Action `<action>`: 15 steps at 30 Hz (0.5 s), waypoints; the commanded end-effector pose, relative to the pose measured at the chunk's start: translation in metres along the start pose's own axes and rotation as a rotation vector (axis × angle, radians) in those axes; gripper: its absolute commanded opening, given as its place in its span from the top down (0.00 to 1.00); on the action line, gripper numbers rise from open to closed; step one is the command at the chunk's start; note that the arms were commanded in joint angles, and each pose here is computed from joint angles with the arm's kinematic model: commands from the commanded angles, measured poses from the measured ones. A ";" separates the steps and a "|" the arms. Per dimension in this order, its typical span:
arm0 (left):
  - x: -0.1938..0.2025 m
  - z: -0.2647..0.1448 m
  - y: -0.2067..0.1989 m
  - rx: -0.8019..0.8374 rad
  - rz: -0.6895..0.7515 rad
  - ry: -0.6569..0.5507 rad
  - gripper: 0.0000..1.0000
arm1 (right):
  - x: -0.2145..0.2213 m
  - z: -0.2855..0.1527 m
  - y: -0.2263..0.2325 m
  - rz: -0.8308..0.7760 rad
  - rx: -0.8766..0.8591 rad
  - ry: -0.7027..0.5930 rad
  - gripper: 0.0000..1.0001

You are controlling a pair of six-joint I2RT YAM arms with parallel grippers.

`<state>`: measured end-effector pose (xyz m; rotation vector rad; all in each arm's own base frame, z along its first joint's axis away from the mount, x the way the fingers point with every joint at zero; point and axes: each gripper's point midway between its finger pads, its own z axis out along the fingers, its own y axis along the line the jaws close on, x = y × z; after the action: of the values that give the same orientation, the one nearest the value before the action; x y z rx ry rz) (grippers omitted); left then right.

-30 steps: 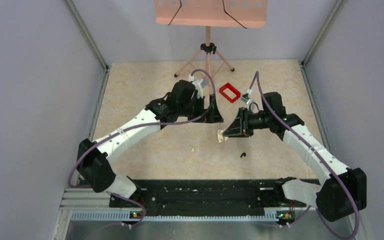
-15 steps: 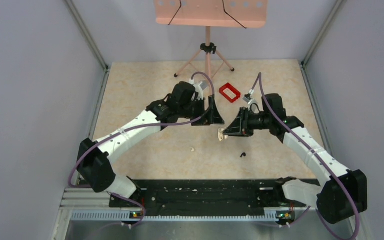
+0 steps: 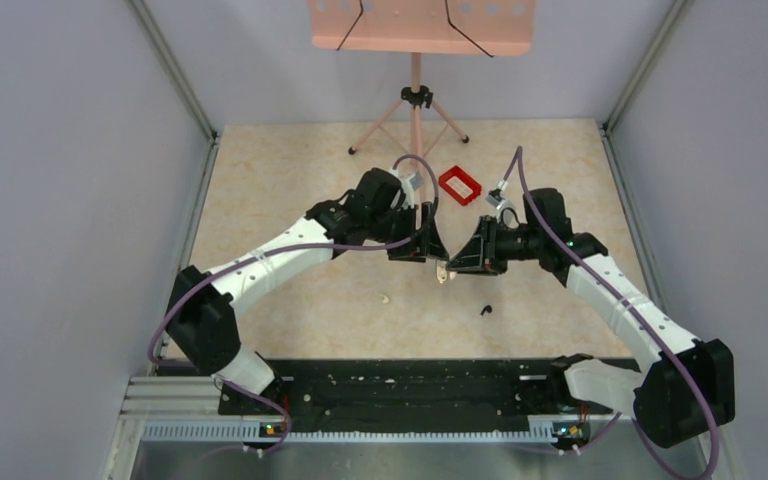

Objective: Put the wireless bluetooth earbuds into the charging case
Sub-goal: Adjust the left earbud in the left side groove of the charging case.

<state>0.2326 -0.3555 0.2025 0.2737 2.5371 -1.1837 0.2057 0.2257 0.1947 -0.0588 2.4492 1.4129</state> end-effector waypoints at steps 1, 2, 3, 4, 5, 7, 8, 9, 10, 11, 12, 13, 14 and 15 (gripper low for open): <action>-0.010 -0.005 -0.020 0.049 0.031 -0.026 0.32 | -0.005 -0.002 0.016 -0.053 -0.048 -0.024 1.00; -0.010 -0.006 -0.020 0.050 0.031 -0.027 0.33 | -0.006 -0.002 0.015 -0.051 -0.046 -0.024 1.00; -0.010 -0.006 -0.020 0.050 0.032 -0.027 0.35 | -0.006 -0.002 0.016 -0.053 -0.048 -0.025 1.00; -0.009 -0.005 -0.020 0.052 0.032 -0.024 0.36 | -0.006 -0.002 0.016 -0.053 -0.048 -0.025 1.00; -0.009 -0.005 -0.020 0.054 0.033 -0.021 0.37 | -0.006 -0.002 0.016 -0.054 -0.047 -0.025 1.00; -0.008 -0.007 -0.021 0.057 0.040 -0.015 0.41 | -0.006 -0.002 0.015 -0.052 -0.045 -0.025 1.00; -0.007 -0.007 -0.021 0.055 0.042 -0.010 0.42 | -0.006 -0.002 0.015 -0.052 -0.046 -0.025 1.00; -0.006 -0.007 -0.021 0.054 0.046 -0.003 0.44 | -0.006 -0.002 0.015 -0.053 -0.046 -0.024 1.00; -0.006 -0.008 -0.020 0.049 0.052 0.001 0.45 | -0.006 -0.002 0.016 -0.052 -0.046 -0.025 1.00; -0.005 -0.008 -0.020 0.042 0.055 0.006 0.46 | -0.007 -0.002 0.016 -0.052 -0.046 -0.025 1.00; -0.005 -0.008 -0.019 0.037 0.062 0.009 0.46 | -0.007 -0.002 0.016 -0.053 -0.047 -0.025 1.00; -0.005 -0.008 -0.019 0.033 0.065 0.010 0.47 | -0.007 -0.002 0.017 -0.054 -0.048 -0.026 1.00; -0.005 -0.009 -0.019 0.031 0.068 0.011 0.47 | -0.007 -0.002 0.017 -0.053 -0.048 -0.024 1.00; -0.006 -0.009 -0.019 0.028 0.071 0.010 0.47 | -0.007 -0.002 0.017 -0.053 -0.048 -0.025 1.00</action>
<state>0.2286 -0.3567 0.2090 0.3162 2.5406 -1.1922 0.2055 0.2260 0.1951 -0.0613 2.4478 1.4164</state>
